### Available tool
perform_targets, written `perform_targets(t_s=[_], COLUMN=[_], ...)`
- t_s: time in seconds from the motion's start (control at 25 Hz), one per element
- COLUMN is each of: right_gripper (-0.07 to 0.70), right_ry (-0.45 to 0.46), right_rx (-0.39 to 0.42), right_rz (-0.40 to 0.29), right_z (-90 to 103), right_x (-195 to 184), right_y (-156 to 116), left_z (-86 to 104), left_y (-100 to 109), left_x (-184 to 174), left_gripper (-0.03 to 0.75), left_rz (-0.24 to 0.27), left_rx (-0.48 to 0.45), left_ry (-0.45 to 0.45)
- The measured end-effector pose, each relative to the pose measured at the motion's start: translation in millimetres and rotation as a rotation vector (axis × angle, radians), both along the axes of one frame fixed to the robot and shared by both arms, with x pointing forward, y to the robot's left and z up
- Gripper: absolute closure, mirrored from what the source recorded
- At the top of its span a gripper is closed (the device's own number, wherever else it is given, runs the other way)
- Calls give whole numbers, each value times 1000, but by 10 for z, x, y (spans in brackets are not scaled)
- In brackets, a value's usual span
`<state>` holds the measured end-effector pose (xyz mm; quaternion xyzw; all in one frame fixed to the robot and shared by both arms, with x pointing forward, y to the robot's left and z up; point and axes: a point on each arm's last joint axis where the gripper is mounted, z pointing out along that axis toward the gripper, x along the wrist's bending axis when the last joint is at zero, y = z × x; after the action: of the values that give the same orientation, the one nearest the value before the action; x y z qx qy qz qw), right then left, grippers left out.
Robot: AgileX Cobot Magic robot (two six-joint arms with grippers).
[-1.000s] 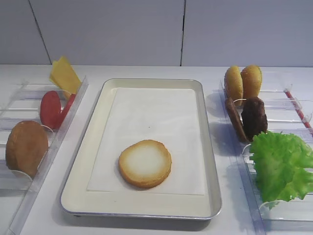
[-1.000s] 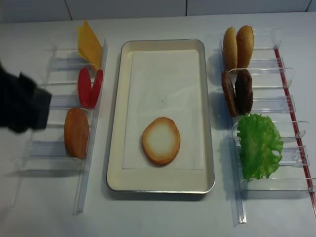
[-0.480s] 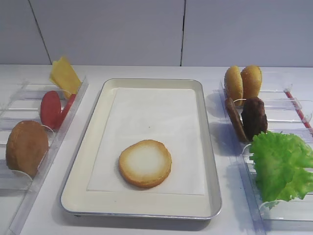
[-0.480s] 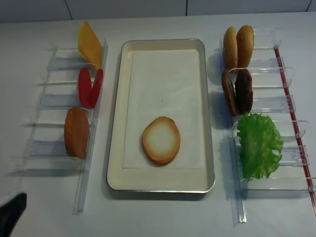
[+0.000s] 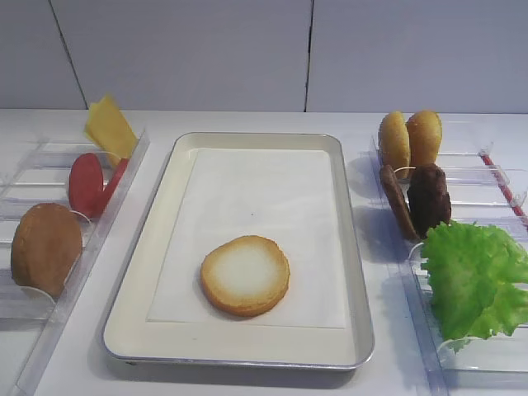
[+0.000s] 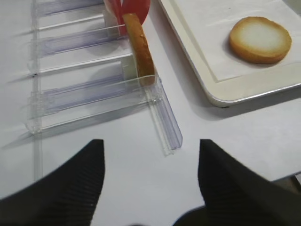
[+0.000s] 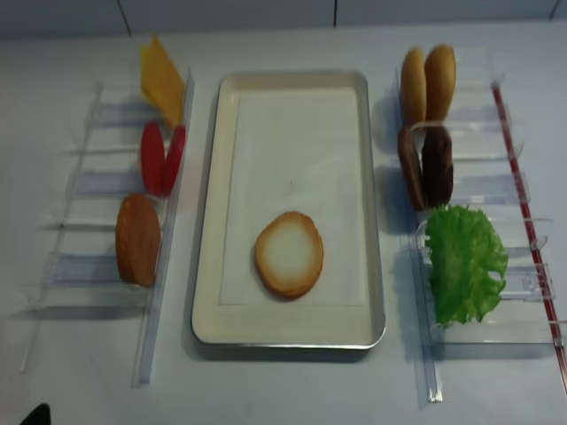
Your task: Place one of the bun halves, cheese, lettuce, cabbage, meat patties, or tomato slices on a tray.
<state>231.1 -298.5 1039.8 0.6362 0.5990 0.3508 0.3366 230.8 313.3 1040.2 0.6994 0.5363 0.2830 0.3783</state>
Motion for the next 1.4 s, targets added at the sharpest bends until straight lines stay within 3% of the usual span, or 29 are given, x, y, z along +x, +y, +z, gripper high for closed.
perform_targets(t_s=[0.8, 0.88, 1.0, 1.24, 1.4], right_gripper=[-63, -63, -63, -63, -63], right_ry=[0, 0, 0, 0, 0], right_rx=[0, 0, 0, 0, 0], right_rz=[0, 0, 0, 0, 0], right_z=[0, 0, 0, 0, 0], right_x=[0, 0, 0, 0, 0], right_y=[0, 0, 0, 0, 0], left_z=[0, 0, 0, 0, -1], left_y=[-2, -4, -11, -35, -40], left_x=[-4, -7, -17, -41, -44], left_gripper=[291, 291, 291, 291, 291], left_rz=[0, 25, 100, 324, 350], left_rx=[9, 9, 9, 10, 8], left_ry=[-4, -4, -3, -2, -2])
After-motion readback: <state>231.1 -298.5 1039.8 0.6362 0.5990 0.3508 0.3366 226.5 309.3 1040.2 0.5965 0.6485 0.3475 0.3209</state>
